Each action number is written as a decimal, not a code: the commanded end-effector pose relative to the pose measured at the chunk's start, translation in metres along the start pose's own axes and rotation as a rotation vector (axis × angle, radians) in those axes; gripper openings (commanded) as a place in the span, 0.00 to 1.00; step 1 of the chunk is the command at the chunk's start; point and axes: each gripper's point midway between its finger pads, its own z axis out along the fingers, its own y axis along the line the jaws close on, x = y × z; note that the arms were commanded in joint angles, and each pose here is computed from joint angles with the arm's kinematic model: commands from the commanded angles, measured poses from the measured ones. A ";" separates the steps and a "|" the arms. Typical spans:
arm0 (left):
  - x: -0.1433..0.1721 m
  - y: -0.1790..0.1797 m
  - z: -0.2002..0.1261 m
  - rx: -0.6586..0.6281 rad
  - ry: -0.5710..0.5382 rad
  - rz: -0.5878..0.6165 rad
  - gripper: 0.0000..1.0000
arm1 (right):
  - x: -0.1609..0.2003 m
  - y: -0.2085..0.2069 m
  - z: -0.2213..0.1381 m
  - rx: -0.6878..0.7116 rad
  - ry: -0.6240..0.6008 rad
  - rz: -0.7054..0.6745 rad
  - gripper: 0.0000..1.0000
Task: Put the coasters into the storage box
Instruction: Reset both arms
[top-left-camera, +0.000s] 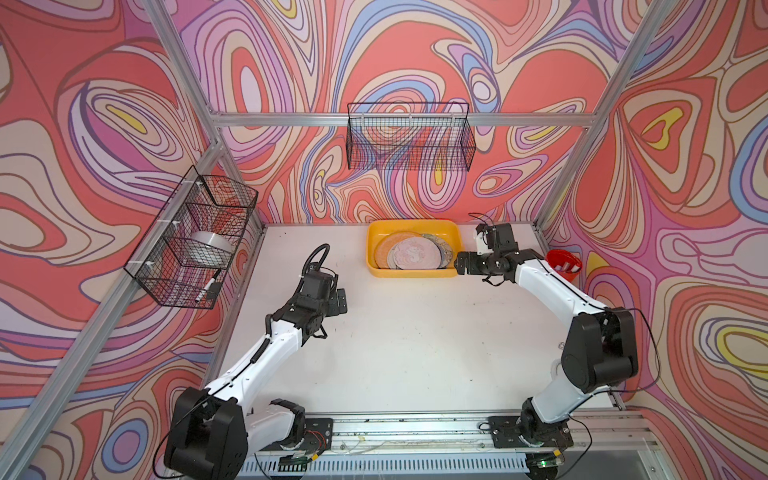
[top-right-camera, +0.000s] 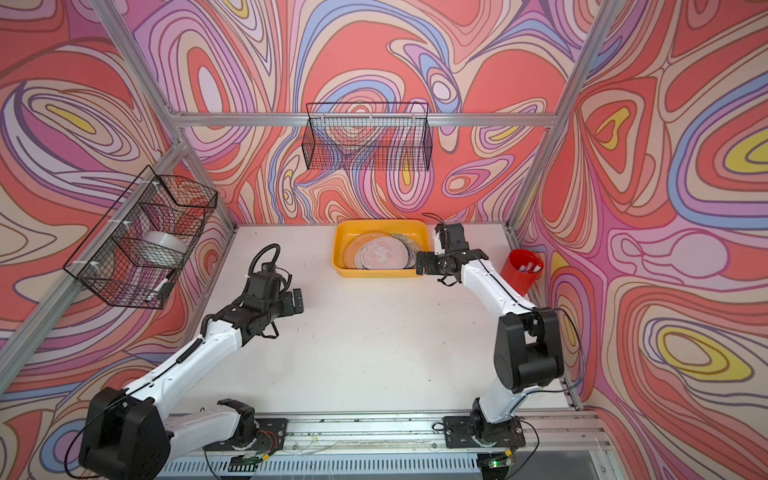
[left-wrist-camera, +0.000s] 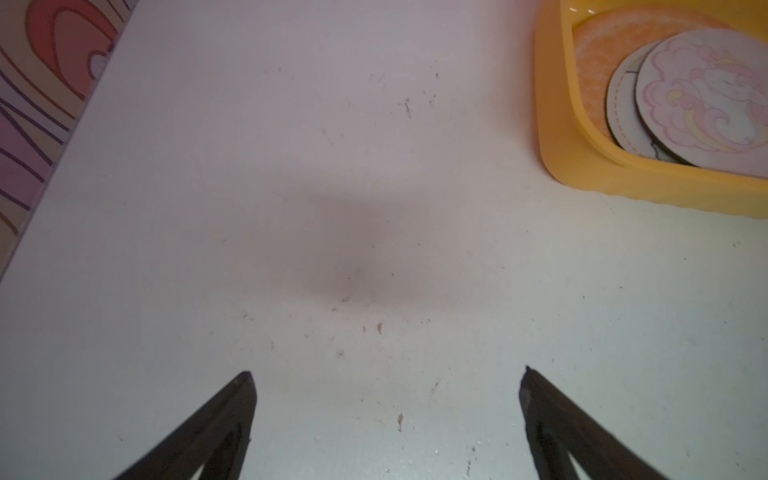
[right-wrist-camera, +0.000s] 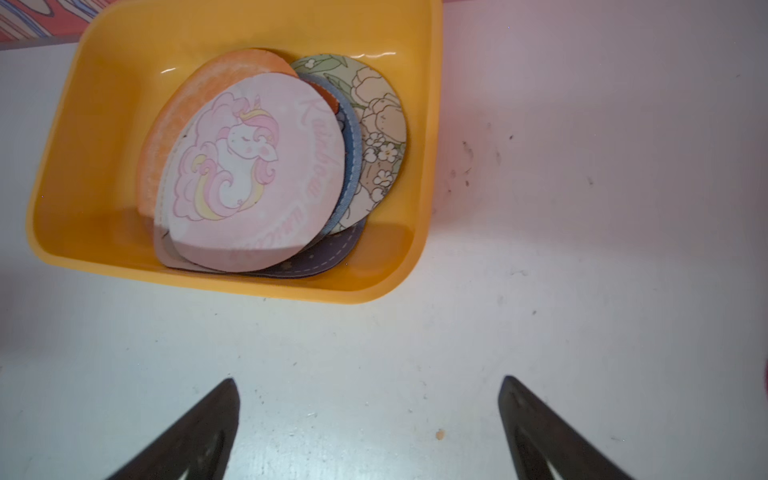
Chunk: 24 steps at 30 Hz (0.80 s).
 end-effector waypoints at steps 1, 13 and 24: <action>-0.032 0.016 0.000 -0.042 -0.177 0.036 1.00 | -0.012 -0.032 -0.001 0.177 -0.122 -0.057 0.98; -0.029 0.059 0.036 -0.096 -0.352 0.066 1.00 | 0.017 -0.054 0.039 0.258 -0.295 -0.117 0.98; -0.021 0.067 0.062 -0.084 -0.386 0.048 1.00 | 0.031 -0.068 0.036 0.235 -0.433 -0.136 0.98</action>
